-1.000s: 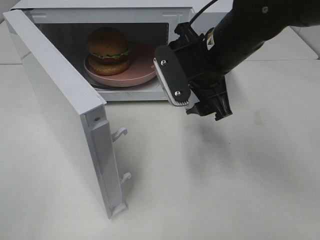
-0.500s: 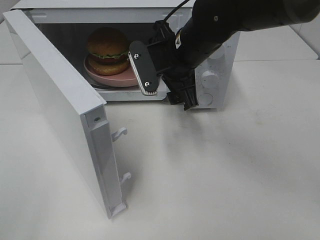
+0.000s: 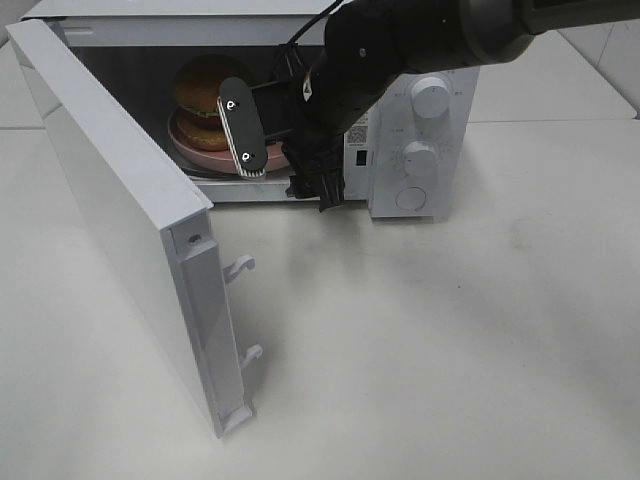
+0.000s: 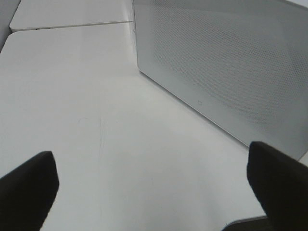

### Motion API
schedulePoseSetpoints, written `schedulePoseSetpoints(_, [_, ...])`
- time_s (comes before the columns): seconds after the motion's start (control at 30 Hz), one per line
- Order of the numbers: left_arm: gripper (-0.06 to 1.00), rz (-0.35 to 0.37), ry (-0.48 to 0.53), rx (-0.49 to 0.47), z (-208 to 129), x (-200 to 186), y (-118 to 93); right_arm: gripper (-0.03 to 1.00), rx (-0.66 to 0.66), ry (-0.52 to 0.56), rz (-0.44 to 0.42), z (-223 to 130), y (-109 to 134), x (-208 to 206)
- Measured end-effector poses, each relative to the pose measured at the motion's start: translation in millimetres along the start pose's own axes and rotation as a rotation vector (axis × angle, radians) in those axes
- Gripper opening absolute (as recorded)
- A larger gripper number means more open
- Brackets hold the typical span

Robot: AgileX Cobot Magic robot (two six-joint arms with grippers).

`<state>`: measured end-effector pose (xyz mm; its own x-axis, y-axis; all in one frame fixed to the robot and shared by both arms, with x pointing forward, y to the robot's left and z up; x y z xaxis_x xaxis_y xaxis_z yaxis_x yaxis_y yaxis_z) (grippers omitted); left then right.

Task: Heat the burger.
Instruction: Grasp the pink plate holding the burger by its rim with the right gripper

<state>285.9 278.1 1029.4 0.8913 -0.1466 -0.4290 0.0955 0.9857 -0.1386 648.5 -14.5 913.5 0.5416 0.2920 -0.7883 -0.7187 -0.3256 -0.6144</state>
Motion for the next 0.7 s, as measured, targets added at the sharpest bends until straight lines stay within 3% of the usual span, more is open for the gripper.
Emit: schedulePoseSetpoints(0.7, [0.99,0.000,0.000,0.000,0.0,0.0,0.0,0.77,0.085,0.028,0.032,4.4,-16.6,57.1])
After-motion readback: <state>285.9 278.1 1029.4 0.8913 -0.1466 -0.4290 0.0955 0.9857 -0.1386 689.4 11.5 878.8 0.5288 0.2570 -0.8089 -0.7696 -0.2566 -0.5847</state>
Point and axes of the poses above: a point on each arm's last joint axis where the gripper is mounted, x pointing out along that axis toward the gripper, y along the wrist's bending axis when the last joint is at zero, z = x × y, the point moved 6 cm from there along x, pointing out along that axis toward the gripper, and after that the axes turned 8 degrees about -x, right-handed, at the moved point
